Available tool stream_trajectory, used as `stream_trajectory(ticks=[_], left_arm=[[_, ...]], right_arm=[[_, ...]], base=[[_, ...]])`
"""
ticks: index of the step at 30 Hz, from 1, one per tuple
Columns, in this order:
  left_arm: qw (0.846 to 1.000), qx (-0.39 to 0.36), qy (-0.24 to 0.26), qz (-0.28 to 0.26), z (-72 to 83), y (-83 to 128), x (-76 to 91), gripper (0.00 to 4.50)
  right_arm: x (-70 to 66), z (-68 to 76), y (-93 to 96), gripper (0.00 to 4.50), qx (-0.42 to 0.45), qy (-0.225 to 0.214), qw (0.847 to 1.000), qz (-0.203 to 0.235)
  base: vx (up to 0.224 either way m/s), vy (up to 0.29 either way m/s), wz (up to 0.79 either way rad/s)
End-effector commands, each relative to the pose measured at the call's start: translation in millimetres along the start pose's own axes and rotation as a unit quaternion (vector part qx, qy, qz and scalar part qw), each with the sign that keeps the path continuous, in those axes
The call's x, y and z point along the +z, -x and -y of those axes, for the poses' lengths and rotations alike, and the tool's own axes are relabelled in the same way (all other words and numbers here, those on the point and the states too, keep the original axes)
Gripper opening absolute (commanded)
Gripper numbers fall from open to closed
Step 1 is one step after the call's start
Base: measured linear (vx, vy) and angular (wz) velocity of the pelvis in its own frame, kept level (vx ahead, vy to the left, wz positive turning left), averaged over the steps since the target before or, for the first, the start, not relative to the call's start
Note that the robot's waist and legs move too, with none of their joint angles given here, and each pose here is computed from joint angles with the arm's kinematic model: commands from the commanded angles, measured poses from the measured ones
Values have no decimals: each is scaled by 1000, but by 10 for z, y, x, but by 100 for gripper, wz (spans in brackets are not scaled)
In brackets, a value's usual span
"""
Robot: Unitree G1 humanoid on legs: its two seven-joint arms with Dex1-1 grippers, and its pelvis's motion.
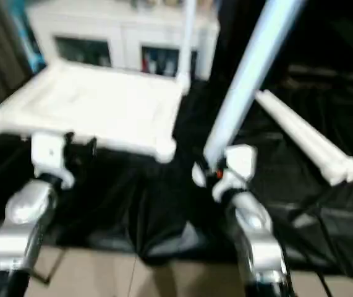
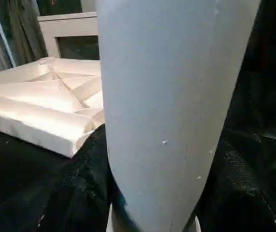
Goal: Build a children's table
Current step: Move to table
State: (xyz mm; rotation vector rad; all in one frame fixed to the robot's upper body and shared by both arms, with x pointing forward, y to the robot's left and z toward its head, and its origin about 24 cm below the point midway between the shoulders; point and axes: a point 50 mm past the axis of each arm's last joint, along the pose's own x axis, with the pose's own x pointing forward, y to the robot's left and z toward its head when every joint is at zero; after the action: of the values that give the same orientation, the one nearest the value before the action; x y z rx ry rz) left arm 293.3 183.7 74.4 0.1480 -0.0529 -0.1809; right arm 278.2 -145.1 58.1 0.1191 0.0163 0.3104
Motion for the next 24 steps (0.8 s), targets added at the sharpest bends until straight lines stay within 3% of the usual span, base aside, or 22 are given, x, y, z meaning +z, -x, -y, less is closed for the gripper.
stream_trajectory(ticks=[1, 24], left_arm=[[1000, -12, 5, 7, 74, -35, 34, 297], [1000, -20, 1, 7, 78, -35, 28, 297]], right_arm=[[80, 83, 15, 188, -13, 6, 1000, 15], [71, 78, 2, 188, -11, 5, 1000, 15]], base=[[85, 3, 2], [99, -26, 2]])
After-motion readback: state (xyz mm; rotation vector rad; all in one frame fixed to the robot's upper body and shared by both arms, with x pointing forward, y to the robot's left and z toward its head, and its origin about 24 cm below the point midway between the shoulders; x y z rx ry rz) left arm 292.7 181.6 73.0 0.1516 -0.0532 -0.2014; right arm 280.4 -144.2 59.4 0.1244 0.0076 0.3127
